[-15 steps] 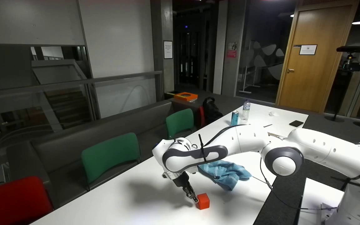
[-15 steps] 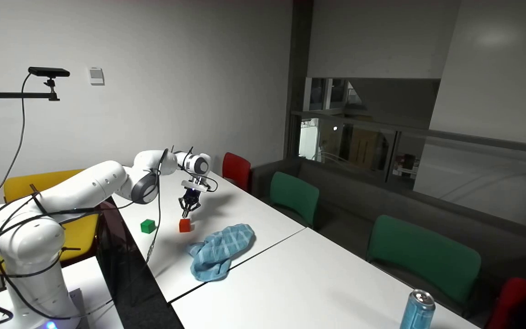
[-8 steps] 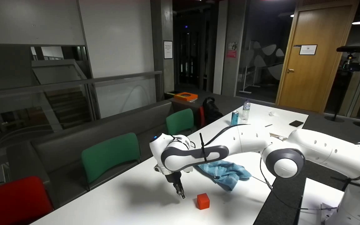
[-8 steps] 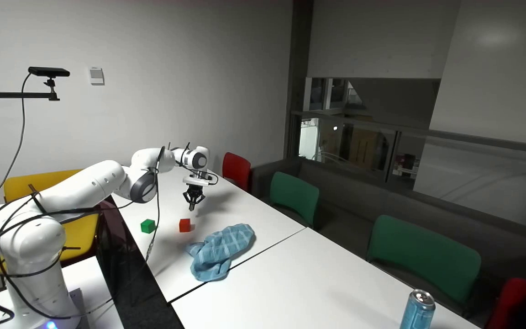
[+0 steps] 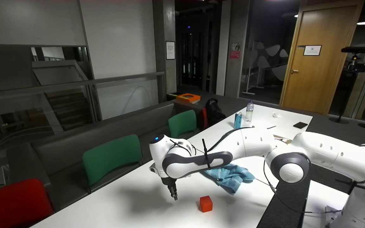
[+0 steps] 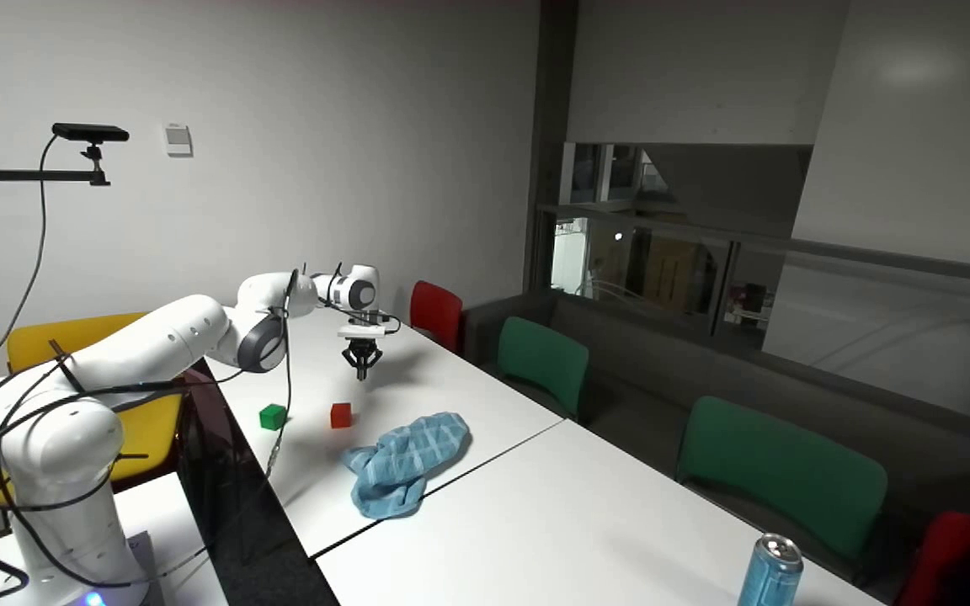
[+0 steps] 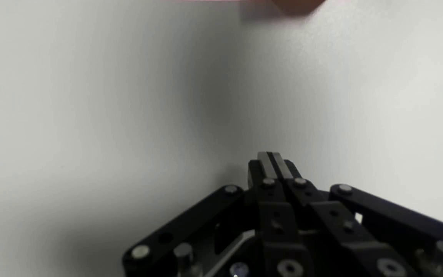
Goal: Slide the orange block forward
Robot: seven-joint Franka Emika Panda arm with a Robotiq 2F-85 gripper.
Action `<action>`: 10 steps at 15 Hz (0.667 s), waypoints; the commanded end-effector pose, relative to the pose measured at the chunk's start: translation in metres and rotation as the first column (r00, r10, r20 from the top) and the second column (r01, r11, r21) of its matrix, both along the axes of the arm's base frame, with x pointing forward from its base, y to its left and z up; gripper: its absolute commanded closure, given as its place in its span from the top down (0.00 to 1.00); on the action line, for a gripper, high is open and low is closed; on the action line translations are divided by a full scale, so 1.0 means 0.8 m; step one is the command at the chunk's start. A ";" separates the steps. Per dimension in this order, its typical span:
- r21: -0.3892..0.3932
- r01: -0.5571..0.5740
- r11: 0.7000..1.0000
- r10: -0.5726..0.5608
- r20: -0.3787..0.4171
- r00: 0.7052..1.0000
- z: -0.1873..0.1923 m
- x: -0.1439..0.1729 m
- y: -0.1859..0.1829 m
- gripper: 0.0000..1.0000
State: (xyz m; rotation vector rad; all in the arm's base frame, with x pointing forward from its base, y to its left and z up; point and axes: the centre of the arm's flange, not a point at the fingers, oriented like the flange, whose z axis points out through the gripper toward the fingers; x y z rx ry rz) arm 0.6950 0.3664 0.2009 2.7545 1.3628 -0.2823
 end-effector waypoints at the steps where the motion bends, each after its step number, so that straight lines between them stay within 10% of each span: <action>1: 0.012 0.001 1.000 -0.001 0.060 0.998 0.010 -0.023 -0.018 0.00; 4: 0.040 -0.001 0.999 -0.003 0.105 0.995 0.017 -0.018 -0.011 0.28; 5: 0.033 -0.002 0.999 0.000 0.063 0.998 0.006 0.010 0.004 0.09; 10: 0.041 -0.004 0.999 0.001 0.077 0.997 0.007 0.011 0.006 0.28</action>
